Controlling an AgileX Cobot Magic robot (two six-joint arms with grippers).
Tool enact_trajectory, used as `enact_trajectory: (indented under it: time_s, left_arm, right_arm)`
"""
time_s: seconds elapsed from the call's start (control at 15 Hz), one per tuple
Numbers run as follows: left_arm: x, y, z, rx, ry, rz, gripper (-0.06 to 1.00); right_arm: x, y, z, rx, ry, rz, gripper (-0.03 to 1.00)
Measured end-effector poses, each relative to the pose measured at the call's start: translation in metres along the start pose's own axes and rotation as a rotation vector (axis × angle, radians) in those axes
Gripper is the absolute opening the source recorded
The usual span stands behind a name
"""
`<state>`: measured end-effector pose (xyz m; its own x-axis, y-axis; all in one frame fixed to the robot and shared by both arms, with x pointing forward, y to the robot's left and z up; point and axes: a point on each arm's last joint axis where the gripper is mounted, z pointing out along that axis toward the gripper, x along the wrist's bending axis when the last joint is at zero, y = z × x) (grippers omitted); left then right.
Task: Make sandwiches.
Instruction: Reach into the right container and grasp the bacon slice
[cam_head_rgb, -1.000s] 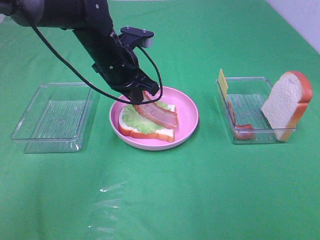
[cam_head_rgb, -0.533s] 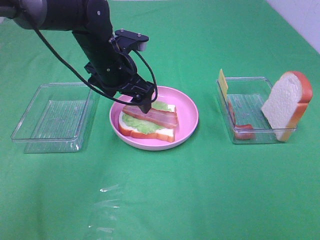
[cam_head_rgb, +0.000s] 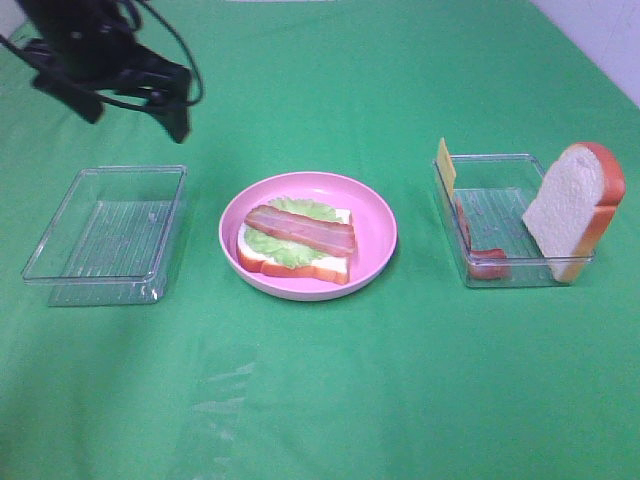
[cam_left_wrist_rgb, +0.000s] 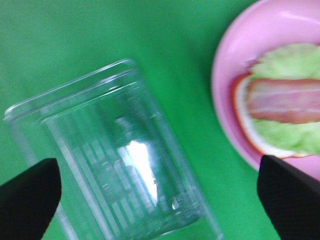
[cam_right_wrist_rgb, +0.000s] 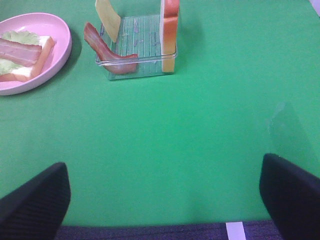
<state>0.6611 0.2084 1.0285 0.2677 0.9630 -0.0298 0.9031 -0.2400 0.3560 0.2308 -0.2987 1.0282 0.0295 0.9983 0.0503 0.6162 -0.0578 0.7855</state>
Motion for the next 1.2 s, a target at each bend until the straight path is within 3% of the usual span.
enact_trajectory:
  time_s: [0.2, 0.27, 0.33, 0.53, 0.67, 0.73, 0.93, 1.2]
  left_arm:
    - [0.074, -0.018, -0.012, 0.083, 0.058, -0.153, 0.99]
    - [0.091, -0.027, -0.019, 0.094, 0.058, -0.191, 0.99]
    - [0.093, -0.031, -0.024, 0.093, 0.055, -0.193, 0.99]
    - [0.078, -0.060, -0.040, 0.112, 0.019, -0.200, 0.99]
    - [0.059, -0.096, -0.059, 0.093, 0.013, -0.186, 0.99]
    - [0.045, -0.135, -0.073, 0.074, 0.008, -0.187, 0.99]
    - [0.019, -0.214, -0.116, -0.038, 0.026, -0.178, 0.99]
    - [-0.008, -0.300, -0.156, -0.286, 0.063, -0.148, 0.99]
  right_arm:
    - [0.000, 0.000, 0.000, 0.000, 0.000, 0.000, 0.98]
    - [0.000, 0.000, 0.000, 0.000, 0.000, 0.000, 0.98]
    - [0.000, 0.000, 0.000, 0.000, 0.000, 0.000, 0.98]
    - [0.000, 0.000, 0.000, 0.000, 0.000, 0.000, 0.98]
    - [0.000, 0.000, 0.000, 0.000, 0.000, 0.000, 0.98]
    - [0.000, 0.000, 0.000, 0.000, 0.000, 0.000, 0.98]
    - [0.000, 0.000, 0.000, 0.000, 0.000, 0.000, 0.98]
    - [0.000, 0.000, 0.000, 0.000, 0.000, 0.000, 0.98]
